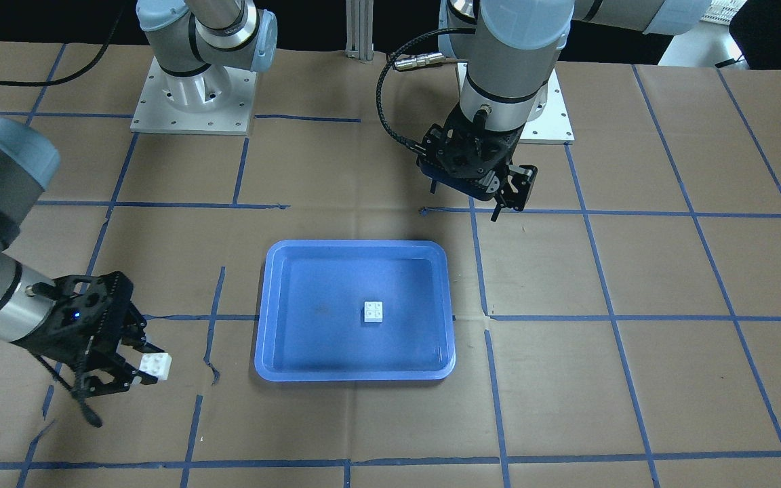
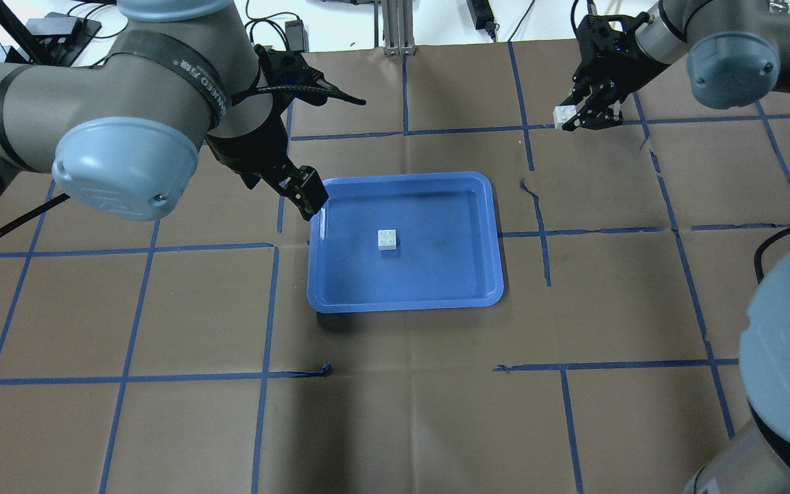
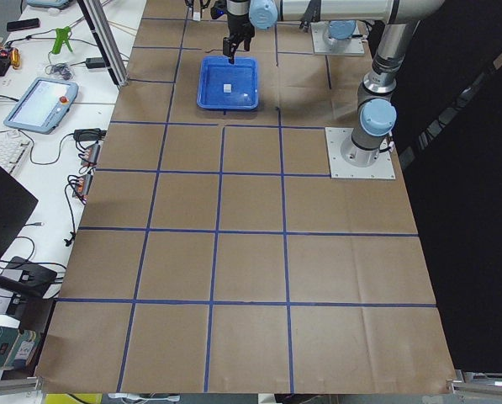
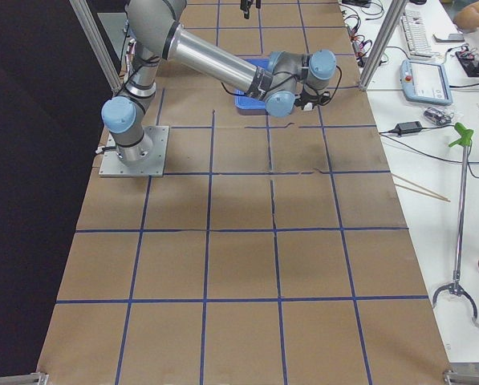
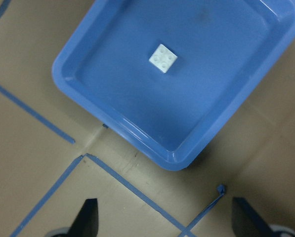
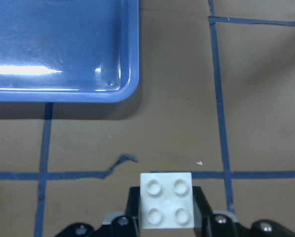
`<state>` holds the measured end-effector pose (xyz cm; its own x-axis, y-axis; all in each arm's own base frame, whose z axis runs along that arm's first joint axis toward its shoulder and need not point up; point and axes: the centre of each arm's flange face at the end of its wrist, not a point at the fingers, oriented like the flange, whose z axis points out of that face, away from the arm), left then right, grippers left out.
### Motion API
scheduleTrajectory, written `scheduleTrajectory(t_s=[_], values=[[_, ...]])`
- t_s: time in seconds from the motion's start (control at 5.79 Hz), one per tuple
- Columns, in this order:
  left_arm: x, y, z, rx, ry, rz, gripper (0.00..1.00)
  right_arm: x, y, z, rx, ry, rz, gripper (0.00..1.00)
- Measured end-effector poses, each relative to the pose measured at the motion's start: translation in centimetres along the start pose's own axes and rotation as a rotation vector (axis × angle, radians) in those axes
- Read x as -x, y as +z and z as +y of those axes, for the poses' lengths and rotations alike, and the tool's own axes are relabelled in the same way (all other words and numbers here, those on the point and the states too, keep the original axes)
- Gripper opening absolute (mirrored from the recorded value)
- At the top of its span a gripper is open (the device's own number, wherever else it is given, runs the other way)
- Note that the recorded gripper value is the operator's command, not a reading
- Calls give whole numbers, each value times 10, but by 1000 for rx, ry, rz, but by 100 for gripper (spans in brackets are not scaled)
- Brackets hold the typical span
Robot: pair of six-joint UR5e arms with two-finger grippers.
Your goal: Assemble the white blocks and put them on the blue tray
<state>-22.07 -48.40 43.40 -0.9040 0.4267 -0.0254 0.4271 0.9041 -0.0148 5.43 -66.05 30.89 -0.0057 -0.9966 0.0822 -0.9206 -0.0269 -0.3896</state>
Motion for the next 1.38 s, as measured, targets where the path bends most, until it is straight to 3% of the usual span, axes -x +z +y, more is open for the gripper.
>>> scheduleTrajectory(t_s=[0.35,0.52,0.86,1.38], values=[[0,-24,11,-50,-312,-22,99,34,40,-73,-4,68,5,24],[1,-29,12,-63,-383,-25,99,52,67,-114,-8,100,30,24],[4,-35,8,-117,-415,-29,99,95,117,-168,-33,126,70,24],[8,-38,6,-138,-425,-30,99,127,180,-159,-47,97,87,24]])
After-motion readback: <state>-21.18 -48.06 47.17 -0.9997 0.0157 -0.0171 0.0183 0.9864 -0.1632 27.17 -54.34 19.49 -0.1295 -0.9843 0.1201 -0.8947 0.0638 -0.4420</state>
